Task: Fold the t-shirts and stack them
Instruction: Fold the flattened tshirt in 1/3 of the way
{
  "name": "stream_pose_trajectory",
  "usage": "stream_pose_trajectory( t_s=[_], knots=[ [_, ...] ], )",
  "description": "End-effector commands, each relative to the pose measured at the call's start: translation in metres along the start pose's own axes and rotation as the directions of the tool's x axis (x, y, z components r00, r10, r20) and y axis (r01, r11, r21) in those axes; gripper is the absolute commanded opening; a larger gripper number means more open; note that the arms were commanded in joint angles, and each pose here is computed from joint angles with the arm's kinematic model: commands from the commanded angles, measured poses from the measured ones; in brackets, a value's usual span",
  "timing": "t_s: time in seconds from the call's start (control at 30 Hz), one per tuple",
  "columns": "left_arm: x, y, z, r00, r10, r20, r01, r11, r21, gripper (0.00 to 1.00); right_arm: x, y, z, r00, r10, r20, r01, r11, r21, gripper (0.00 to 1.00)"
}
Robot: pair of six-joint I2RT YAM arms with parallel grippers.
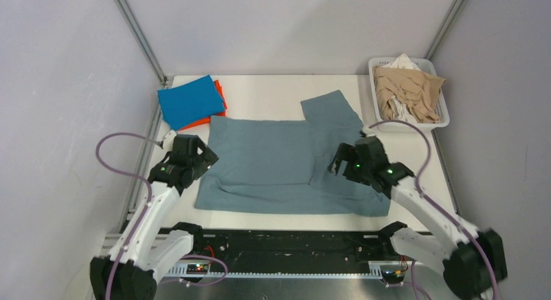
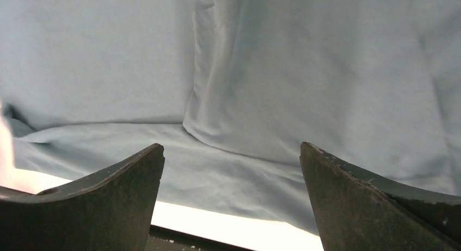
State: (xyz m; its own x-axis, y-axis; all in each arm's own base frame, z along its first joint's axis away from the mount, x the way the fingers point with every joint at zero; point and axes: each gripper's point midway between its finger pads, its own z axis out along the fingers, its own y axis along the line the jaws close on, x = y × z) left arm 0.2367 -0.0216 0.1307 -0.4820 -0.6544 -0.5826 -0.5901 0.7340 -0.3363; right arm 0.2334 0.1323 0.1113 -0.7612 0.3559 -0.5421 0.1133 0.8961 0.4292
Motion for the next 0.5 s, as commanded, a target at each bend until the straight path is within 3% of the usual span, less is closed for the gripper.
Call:
stream_pose_trajectory(
  t_s=[0.0, 0.27, 0.47],
  knots=[
    [-0.004, -0.022, 0.013, 0.997, 0.070, -0.011, -0.069, 0.996, 0.049, 1.00, -0.018, 0.030, 0.034, 0.998, -0.057, 0.027, 0.057, 0.998, 0.002, 1.00],
    [-0.009, -0.044, 0.034, 0.992, 0.124, -0.036, -0.121, 0.990, 0.068, 1.00, -0.030, 0.072, 0.094, 0.988, -0.154, -0.031, 0.153, 0.987, -0.052, 0.99],
    [-0.031, -0.064, 0.049, 0.988, 0.153, -0.008, -0.152, 0.987, 0.054, 1.00, -0.025, 0.092, 0.127, 0.981, -0.158, -0.112, 0.143, 0.981, -0.131, 0.99]
  ],
)
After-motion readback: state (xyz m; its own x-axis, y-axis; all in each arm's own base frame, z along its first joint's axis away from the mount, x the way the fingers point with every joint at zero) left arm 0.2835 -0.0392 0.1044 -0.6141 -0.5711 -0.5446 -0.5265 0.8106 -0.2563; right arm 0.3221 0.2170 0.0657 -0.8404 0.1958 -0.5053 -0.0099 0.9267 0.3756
